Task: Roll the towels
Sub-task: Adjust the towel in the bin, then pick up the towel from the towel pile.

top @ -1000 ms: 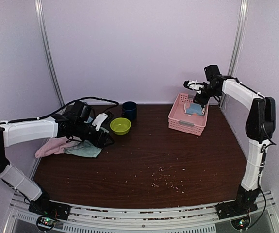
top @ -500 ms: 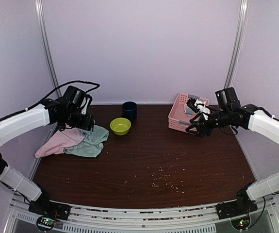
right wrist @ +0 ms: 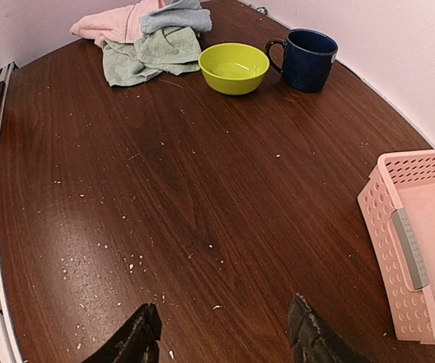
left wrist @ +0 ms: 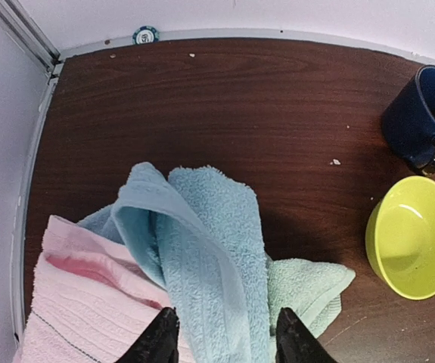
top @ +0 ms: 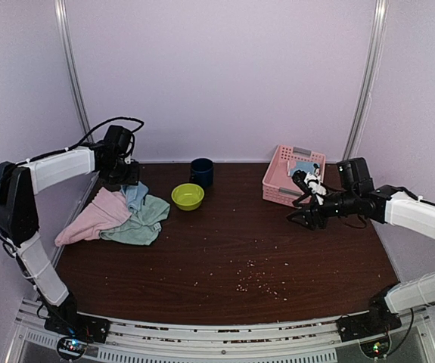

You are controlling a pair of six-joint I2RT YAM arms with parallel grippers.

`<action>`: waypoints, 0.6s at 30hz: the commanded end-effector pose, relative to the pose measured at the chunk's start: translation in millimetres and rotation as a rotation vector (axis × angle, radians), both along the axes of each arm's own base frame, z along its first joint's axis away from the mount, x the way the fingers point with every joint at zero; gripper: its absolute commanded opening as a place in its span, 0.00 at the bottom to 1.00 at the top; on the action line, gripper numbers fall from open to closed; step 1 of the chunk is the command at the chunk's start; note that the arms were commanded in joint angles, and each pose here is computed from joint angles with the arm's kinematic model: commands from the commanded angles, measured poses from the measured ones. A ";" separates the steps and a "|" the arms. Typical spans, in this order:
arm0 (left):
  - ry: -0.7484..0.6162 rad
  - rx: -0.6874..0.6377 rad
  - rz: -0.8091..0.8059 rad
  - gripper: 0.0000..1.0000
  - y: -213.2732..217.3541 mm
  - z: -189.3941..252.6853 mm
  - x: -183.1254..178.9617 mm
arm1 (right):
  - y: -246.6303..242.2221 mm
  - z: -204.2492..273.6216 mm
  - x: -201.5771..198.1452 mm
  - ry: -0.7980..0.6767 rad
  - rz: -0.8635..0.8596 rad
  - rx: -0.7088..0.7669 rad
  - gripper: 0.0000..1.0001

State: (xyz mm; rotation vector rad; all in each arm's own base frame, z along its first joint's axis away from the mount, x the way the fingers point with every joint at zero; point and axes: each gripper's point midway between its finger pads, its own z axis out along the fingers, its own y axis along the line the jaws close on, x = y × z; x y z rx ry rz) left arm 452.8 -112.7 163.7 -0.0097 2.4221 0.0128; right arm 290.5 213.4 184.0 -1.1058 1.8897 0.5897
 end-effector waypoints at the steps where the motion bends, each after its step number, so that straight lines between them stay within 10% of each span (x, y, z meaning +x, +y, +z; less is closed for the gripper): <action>1: -0.032 -0.047 0.008 0.45 -11.4 -1.2 24.1 | -1.7 -5.4 3.0 -0.023 0.010 -0.025 0.60; 13: -0.004 0.032 0.034 0.06 -7.5 -20.4 52.2 | 5.8 -35.4 2.7 0.090 0.078 -0.089 0.59; 18: 0.014 0.032 0.034 0.21 -5.6 -13.6 43.6 | 4.4 -35.3 2.0 0.083 0.075 -0.093 0.59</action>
